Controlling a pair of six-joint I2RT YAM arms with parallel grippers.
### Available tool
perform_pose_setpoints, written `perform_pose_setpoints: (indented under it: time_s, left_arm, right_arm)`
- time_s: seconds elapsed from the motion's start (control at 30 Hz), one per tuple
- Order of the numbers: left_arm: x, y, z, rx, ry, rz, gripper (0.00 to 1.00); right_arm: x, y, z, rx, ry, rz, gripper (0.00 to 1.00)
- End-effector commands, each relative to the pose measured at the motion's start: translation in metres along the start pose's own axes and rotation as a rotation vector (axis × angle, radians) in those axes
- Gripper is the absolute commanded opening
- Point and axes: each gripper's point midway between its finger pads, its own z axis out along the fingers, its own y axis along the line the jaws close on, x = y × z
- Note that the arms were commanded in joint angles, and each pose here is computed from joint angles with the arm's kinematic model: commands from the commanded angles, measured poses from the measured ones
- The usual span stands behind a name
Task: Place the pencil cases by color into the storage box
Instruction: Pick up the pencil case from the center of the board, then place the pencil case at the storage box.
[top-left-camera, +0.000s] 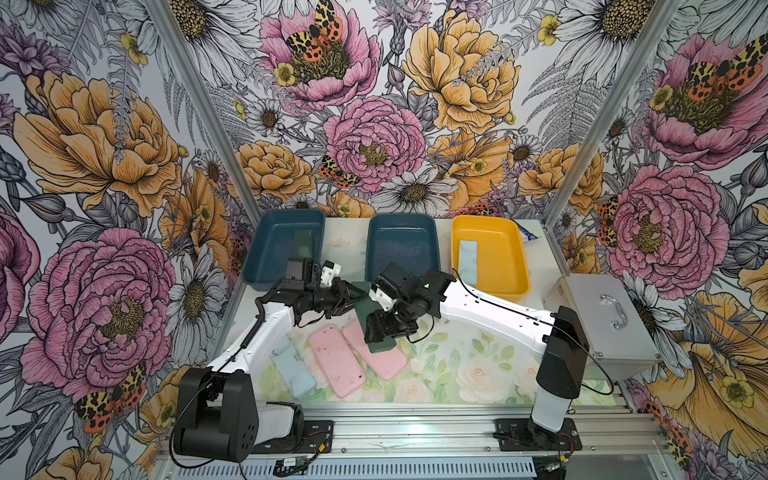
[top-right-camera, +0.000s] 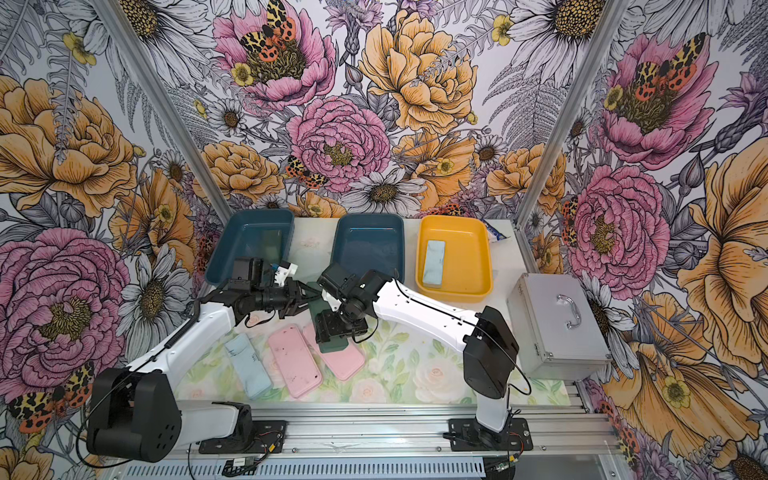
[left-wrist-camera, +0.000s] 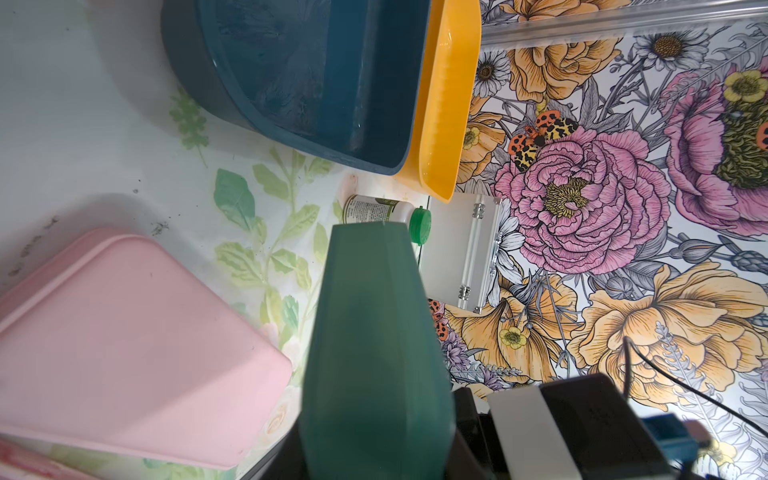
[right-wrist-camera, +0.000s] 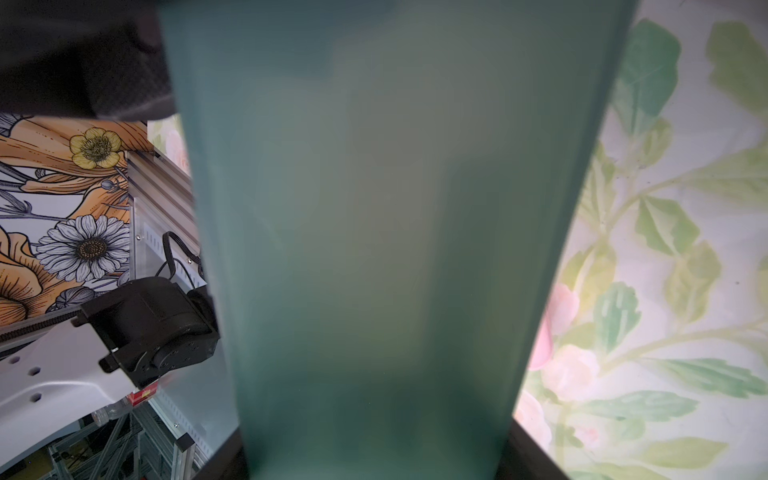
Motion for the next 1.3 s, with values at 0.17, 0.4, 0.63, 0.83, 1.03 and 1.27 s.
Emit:
perform_pose_setpoints:
  time_s: [0.17, 0.4, 0.63, 0.83, 1.03, 1.27]
  left_arm:
    - [-0.009, -0.009, 0.003, 0.019, -0.010, 0.082, 0.22]
    - [-0.036, -0.008, -0.002, 0.007, -0.058, 0.067, 0.21]
    - [-0.121, -0.014, -0.049, 0.023, -0.234, 0.031, 0.18]
    - [-0.204, -0.015, -0.092, -0.020, -0.382, 0.003, 0.18]
    - [-0.256, 0.005, -0.117, -0.280, -0.419, 0.022, 0.14]
    - [-0.289, 0.019, -0.175, -0.525, -0.538, 0.024, 0.14]
  right_arm:
    - [-0.003, 0.027, -0.028, -0.089, -0.020, -0.067, 0.94]
    - [0.010, 0.015, -0.031, -0.061, -0.010, -0.056, 0.99]
    - [0.033, -0.005, -0.038, -0.022, -0.013, -0.031, 0.99]
    - [0.045, -0.016, -0.040, -0.005, -0.009, -0.010, 0.99]
    - [0.047, -0.020, -0.043, 0.010, -0.023, 0.003, 0.99]
    - [0.053, -0.032, -0.041, 0.034, -0.030, 0.026, 0.99]
